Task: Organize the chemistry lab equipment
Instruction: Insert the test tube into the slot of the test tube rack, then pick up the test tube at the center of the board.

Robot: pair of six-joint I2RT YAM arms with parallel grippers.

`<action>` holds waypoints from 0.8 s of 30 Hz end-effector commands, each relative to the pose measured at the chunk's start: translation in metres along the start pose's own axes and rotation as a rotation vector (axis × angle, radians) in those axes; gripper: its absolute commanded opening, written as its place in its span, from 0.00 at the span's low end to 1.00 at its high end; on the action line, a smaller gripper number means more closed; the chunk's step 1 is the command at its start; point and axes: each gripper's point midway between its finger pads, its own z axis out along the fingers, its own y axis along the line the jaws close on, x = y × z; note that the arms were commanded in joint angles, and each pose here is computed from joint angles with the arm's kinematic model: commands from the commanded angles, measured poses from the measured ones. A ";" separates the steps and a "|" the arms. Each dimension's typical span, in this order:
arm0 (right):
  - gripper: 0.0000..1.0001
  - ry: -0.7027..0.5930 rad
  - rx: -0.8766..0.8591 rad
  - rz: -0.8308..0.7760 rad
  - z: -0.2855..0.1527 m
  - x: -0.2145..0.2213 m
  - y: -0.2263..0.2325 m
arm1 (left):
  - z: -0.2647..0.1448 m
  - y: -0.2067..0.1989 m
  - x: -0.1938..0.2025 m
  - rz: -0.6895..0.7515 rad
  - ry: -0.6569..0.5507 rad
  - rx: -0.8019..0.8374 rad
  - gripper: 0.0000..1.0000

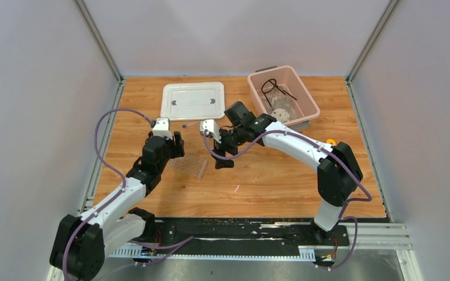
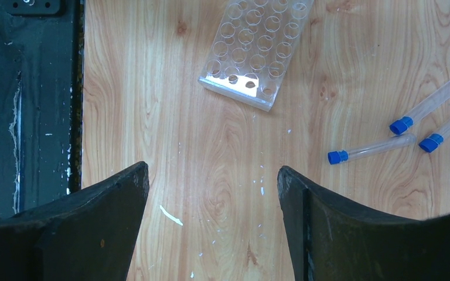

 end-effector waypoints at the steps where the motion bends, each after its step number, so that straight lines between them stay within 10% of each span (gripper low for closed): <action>1: 0.80 -0.051 0.020 -0.083 -0.011 -0.023 -0.004 | -0.022 -0.002 -0.051 -0.020 -0.106 -0.005 0.75; 6: 0.84 -0.061 0.155 -0.161 -0.031 -0.038 -0.022 | -0.053 -0.003 -0.092 -0.059 -0.213 0.010 0.99; 8: 0.99 -0.033 0.301 -0.174 -0.044 -0.041 -0.046 | -0.064 -0.008 -0.107 -0.061 -0.239 0.041 1.00; 14: 0.99 0.130 0.417 -0.046 -0.038 -0.011 -0.097 | -0.094 -0.038 -0.150 0.005 -0.248 0.201 1.00; 21: 0.88 -0.047 0.314 0.269 -0.018 -0.017 -0.105 | -0.106 -0.039 -0.151 0.145 -0.128 0.217 1.00; 24: 0.69 -0.060 0.347 0.402 -0.009 -0.009 -0.117 | -0.106 -0.024 -0.136 0.197 -0.113 0.158 1.00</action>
